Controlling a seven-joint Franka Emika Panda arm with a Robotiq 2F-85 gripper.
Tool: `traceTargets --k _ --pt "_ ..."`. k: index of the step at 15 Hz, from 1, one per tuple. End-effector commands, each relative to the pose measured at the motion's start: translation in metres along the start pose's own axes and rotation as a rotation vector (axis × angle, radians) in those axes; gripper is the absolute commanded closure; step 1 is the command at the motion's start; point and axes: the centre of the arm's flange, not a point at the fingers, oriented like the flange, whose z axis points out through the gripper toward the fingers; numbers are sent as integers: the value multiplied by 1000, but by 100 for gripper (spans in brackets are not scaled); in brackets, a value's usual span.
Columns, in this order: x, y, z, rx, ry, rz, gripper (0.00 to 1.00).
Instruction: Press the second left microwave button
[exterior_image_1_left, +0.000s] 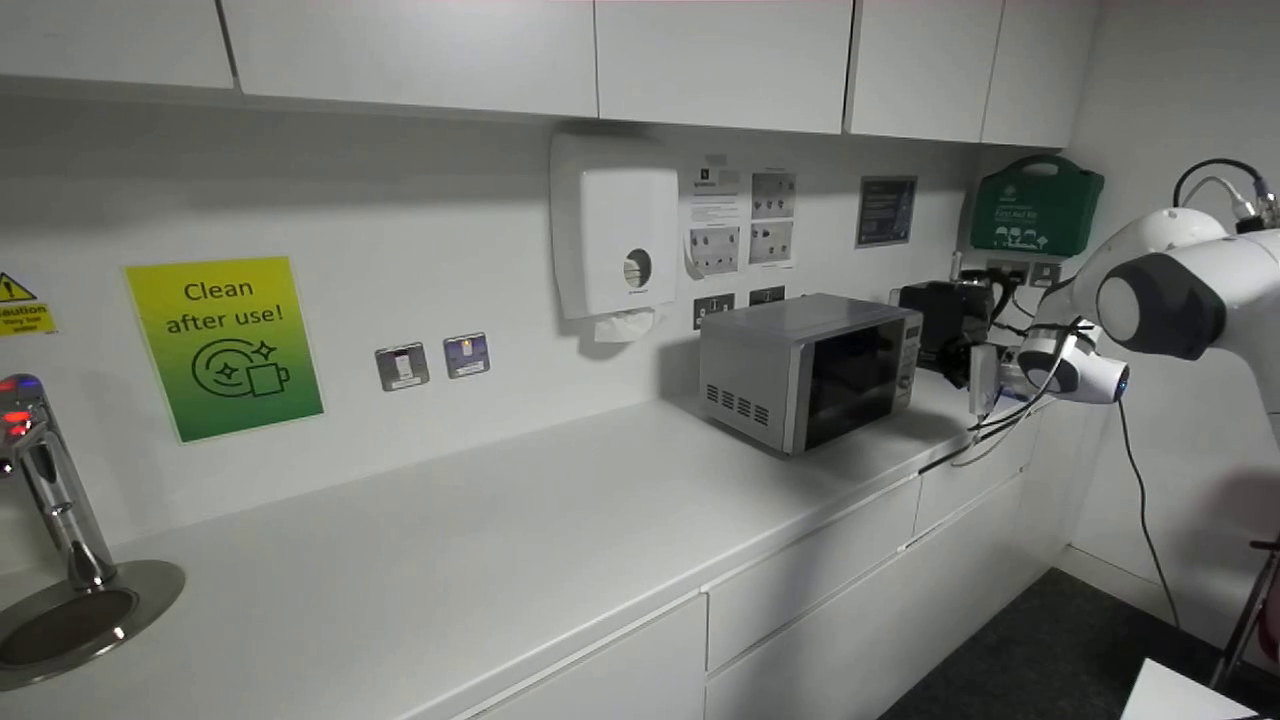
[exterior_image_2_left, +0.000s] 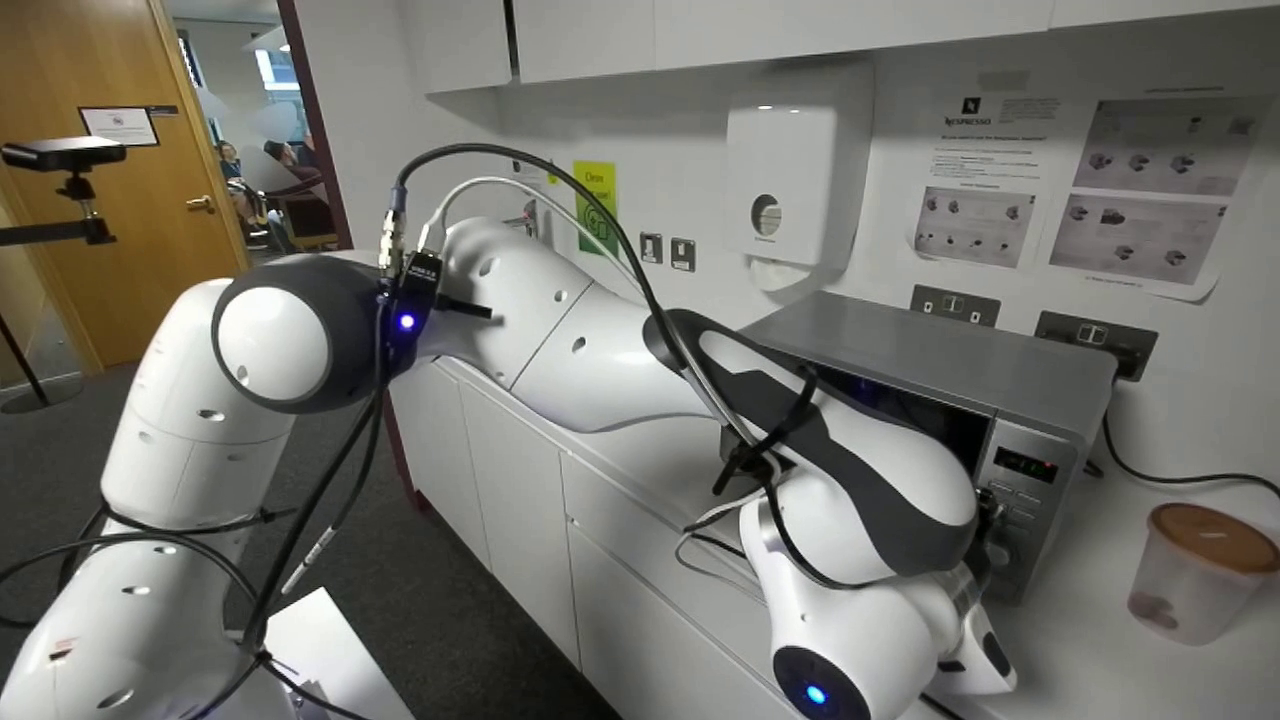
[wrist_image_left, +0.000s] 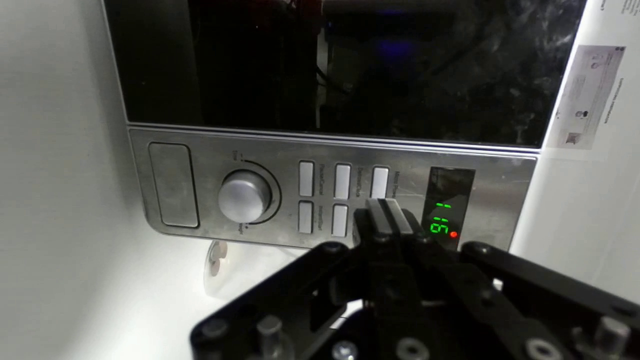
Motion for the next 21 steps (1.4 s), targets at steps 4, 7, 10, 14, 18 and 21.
traceTargets --k 4,7,10,14,18,21 --pt "13 1 19 -9 15 3 100" --pt "14 1 25 -12 15 -4 100" --pt "13 2 29 -21 14 -6 100" --pt "10 7 32 -37 18 -14 100" --pt "5 10 33 -31 10 -22 100" --pt "3 11 36 -30 5 -25 100"
